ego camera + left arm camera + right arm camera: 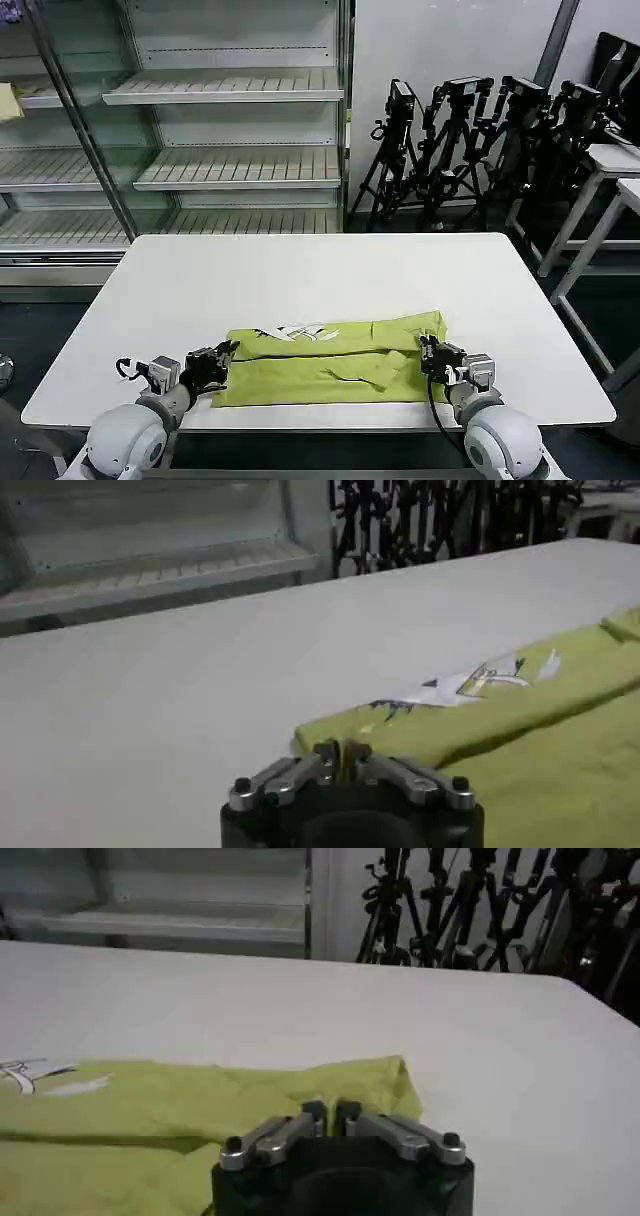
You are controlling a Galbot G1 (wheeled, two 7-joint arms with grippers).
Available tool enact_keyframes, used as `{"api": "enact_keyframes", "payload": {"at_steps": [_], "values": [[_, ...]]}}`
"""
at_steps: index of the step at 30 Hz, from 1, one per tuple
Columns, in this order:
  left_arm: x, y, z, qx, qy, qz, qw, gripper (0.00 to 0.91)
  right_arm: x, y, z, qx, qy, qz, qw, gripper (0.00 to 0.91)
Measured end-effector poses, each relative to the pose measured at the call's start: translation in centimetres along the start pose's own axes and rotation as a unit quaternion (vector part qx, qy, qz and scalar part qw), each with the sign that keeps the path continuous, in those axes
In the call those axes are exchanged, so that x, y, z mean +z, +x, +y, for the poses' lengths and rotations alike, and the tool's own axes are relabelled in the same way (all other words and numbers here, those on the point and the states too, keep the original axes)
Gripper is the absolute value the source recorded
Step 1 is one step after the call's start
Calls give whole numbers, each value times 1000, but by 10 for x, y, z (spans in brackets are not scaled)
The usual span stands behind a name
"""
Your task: Fold and organize the clothes.
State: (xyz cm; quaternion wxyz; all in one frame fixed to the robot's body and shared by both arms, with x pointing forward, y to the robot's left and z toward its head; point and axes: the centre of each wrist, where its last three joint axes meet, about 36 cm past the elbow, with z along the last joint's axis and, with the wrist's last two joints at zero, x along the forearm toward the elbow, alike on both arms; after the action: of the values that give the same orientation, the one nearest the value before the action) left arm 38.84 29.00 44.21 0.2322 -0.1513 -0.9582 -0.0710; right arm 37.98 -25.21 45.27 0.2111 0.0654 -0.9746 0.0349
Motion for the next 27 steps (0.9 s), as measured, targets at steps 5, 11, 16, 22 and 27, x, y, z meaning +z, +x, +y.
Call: {"api": "enact_keyframes", "payload": {"at_steps": [5,11,16,22,27], "values": [[-5,6,-9,-16,12,-18,1000,907,-2,13,-3,5,0,-9,1000,907],[-3,7,-24,-52,68,-13,996,907,-5,36,-1,10,-2,-23,1000,907],[3,10,-34,-74,104,4,992,91,-5,52,-1,14,-6,-28,999,907],[14,9,-46,-81,131,24,988,10,-3,62,2,17,-7,-29,999,907],[17,9,-53,-82,146,29,985,10,-2,66,3,18,-6,-29,999,907]]}}
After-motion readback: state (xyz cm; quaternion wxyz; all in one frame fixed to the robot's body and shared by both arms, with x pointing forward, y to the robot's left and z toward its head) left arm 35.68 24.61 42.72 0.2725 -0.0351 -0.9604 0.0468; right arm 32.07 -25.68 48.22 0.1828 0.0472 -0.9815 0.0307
